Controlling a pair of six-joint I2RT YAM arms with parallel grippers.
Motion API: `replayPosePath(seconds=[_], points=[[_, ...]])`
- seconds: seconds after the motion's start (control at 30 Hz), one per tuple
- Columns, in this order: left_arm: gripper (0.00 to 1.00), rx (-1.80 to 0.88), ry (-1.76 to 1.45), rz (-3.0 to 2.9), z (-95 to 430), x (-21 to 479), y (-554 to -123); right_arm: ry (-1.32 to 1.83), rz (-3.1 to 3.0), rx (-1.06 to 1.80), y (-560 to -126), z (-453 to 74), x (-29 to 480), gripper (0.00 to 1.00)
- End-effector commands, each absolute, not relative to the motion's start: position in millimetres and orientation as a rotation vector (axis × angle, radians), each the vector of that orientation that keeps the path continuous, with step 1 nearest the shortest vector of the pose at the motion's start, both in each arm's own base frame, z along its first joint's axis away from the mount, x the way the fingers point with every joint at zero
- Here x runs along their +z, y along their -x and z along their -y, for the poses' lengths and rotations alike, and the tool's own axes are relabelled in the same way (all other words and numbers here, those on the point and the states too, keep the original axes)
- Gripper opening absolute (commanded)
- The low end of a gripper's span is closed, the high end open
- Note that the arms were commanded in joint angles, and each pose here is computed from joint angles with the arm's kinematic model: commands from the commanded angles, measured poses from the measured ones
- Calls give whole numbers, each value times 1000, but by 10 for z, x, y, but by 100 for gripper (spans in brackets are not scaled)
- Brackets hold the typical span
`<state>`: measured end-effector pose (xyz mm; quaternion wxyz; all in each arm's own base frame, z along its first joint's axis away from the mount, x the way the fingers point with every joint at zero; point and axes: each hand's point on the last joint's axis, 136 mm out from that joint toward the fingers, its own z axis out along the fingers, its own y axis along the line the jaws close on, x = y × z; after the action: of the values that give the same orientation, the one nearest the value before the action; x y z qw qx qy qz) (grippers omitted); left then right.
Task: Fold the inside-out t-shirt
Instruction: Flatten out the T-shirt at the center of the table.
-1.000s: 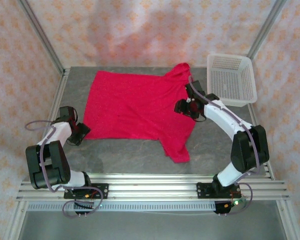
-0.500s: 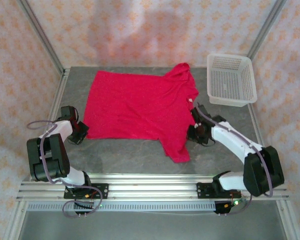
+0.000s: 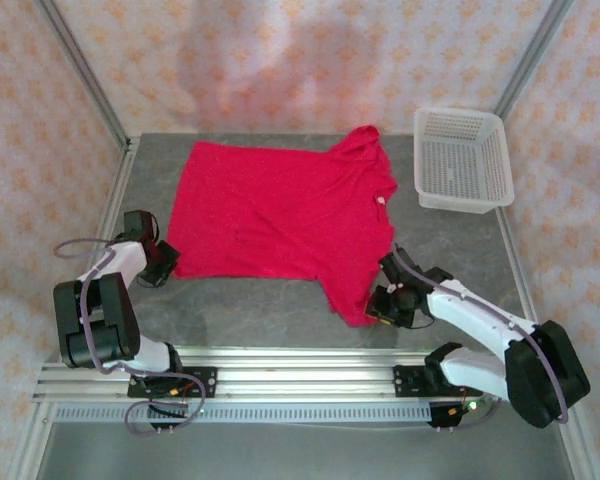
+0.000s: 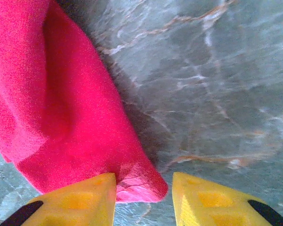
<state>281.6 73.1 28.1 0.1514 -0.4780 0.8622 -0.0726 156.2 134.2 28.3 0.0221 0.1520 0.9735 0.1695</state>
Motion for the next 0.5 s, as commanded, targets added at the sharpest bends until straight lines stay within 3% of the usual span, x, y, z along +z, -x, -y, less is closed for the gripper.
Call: replayPosePath(seconds=[0.0,0.17,0.3,0.33,0.47], points=[[0,-208,1360,-2453,-727,346,-2843,-509,-2984,578,-1645,-1449,235,36],[0,-202,1349,-2453,-732,393,-2845,-515,-2983,545,-1651,-1413,159,29],[0,-205,1345,-2447,-731,444,-2847,-514,-2979,517,-1651,-1377,219,3],[0,-209,1344,-2443,-728,468,-2851,-502,-2971,508,-1670,-1369,284,0],[0,-255,1323,-2387,-730,760,-2979,-403,-2855,429,-1982,-1301,845,0]])
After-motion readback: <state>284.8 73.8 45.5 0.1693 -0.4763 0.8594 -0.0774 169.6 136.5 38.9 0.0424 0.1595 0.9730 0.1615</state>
